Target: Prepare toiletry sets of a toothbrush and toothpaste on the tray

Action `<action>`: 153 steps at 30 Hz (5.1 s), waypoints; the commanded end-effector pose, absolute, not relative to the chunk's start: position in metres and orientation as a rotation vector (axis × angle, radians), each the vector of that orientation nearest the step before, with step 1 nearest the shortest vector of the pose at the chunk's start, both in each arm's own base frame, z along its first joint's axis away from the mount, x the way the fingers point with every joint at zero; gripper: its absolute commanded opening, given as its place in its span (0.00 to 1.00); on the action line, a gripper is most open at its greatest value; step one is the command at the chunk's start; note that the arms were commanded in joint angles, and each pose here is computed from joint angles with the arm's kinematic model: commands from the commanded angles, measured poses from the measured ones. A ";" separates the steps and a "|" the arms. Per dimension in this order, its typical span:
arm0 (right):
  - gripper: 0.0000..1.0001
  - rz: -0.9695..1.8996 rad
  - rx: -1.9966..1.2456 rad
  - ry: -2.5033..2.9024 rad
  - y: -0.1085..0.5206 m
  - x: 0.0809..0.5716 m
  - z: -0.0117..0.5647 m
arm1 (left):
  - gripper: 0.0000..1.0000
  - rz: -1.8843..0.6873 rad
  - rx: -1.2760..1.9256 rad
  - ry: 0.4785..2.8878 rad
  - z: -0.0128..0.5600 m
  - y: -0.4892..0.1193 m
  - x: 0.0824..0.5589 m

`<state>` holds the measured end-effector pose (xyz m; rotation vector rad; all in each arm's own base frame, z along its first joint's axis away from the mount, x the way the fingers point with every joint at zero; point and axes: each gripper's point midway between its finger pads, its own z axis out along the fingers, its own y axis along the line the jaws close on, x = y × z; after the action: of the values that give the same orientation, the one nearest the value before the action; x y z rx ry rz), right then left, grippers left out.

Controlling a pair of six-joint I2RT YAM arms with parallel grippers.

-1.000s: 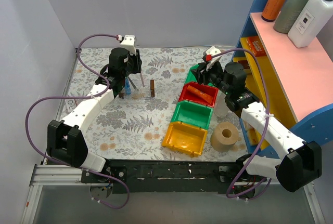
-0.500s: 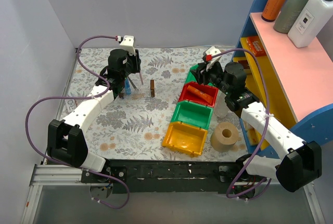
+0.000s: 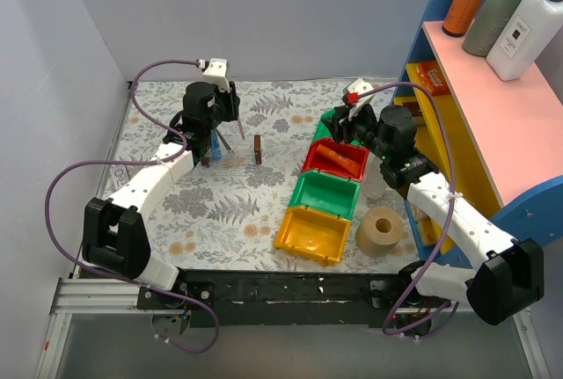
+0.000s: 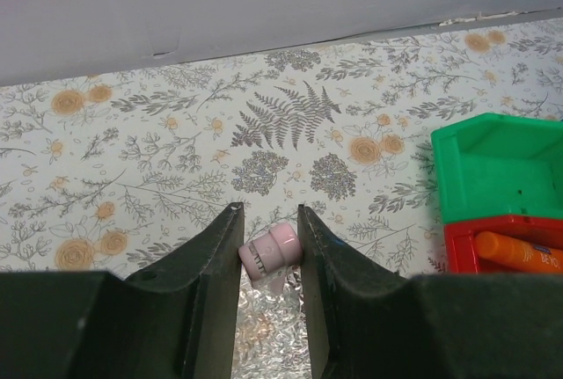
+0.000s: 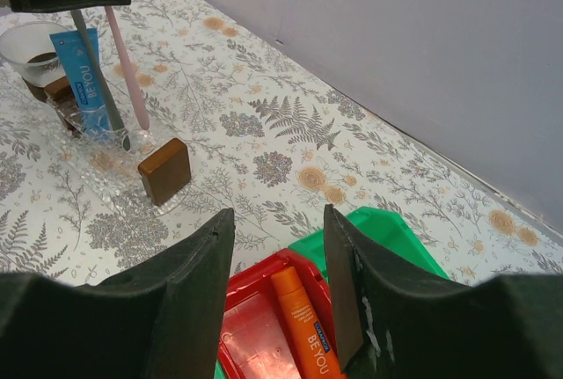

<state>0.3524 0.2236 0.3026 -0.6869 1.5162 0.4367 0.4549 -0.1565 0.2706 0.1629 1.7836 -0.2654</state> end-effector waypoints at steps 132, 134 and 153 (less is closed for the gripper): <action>0.53 0.459 -0.693 1.507 0.232 0.359 0.302 | 0.00 -0.386 0.200 1.874 0.216 -0.150 0.469; 0.53 0.459 -0.693 1.507 0.232 0.359 0.301 | 0.00 -0.379 0.199 1.875 0.216 -0.149 0.468; 0.53 0.462 -0.694 1.509 0.232 0.359 0.301 | 0.00 -0.450 0.181 1.861 0.221 -0.158 0.467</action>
<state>0.3590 0.2287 0.2835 -0.7049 1.5606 0.4443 0.4656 -0.1541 0.1973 0.1877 1.9127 -0.4130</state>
